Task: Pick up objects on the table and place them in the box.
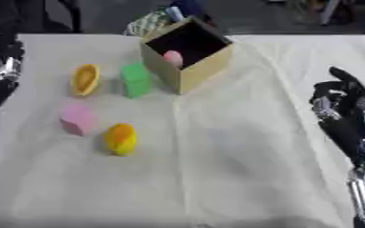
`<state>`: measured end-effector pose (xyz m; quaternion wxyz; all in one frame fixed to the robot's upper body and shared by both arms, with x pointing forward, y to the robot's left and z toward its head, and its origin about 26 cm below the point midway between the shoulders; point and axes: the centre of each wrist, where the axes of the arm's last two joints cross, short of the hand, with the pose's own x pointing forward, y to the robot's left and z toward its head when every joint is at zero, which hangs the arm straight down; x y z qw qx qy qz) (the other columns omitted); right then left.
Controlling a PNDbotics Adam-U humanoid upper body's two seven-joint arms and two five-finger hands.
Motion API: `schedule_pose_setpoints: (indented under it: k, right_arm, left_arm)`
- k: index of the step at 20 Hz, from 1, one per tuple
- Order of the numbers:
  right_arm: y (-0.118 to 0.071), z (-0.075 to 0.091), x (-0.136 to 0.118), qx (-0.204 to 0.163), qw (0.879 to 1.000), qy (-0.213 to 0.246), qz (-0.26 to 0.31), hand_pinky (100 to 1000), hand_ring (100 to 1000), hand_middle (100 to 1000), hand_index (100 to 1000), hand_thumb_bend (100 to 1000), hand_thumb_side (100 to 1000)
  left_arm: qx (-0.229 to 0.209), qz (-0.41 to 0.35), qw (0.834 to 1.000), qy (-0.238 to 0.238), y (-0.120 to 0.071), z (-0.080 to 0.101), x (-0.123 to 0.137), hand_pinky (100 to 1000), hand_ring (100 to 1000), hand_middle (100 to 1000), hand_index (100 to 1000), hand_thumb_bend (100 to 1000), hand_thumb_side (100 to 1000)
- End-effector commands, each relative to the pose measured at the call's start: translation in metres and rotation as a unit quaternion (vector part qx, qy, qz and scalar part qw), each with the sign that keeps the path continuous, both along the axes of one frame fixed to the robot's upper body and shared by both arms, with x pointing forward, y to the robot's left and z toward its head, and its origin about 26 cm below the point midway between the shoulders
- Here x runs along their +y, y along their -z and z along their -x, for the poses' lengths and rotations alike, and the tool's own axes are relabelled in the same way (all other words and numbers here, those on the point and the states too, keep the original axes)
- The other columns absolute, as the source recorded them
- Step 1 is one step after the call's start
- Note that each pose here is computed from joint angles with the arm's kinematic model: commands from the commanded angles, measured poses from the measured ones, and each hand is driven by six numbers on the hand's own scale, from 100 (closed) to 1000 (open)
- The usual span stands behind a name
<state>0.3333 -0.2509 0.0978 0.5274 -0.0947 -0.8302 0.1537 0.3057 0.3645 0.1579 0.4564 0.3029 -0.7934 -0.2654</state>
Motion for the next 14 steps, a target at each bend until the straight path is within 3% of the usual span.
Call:
schedule_pose_setpoints:
  k: [1, 2, 3, 7, 12, 14]
  right_arm:
    - [-0.006, 0.000, -0.005, -0.009, 1.000, 0.001, 0.013, 584, 604, 671, 910, 100, 531]
    - [-0.005, 0.000, -0.005, -0.008, 1.000, 0.000, 0.013, 584, 604, 671, 910, 100, 531]
    - [-0.004, 0.000, -0.005, -0.006, 1.000, 0.000, 0.014, 584, 604, 671, 910, 100, 531]
    - [-0.003, 0.000, -0.005, -0.003, 1.000, -0.003, 0.016, 584, 604, 671, 910, 100, 530]
    - [0.000, 0.001, -0.005, 0.001, 1.000, -0.006, 0.018, 584, 604, 671, 910, 100, 531]
    - [0.001, 0.001, -0.005, 0.003, 1.000, -0.007, 0.018, 584, 604, 671, 910, 100, 531]
  left_arm:
    - [0.029, -0.156, 0.986, 0.046, -0.036, -0.007, 0.011, 799, 770, 747, 869, 264, 432]
    - [0.042, -0.196, 0.978, 0.060, -0.044, -0.010, 0.011, 803, 773, 752, 874, 285, 424]
    - [0.057, -0.238, 0.967, 0.074, -0.052, -0.013, 0.011, 820, 787, 775, 893, 365, 413]
    - [0.114, -0.378, 0.911, 0.117, -0.073, -0.028, 0.002, 846, 807, 810, 918, 534, 412]
    - [0.206, -0.495, 0.830, 0.156, -0.071, -0.054, -0.006, 864, 826, 839, 940, 706, 433]
    - [0.237, -0.521, 0.805, 0.157, -0.067, -0.063, -0.004, 869, 831, 846, 944, 761, 422]
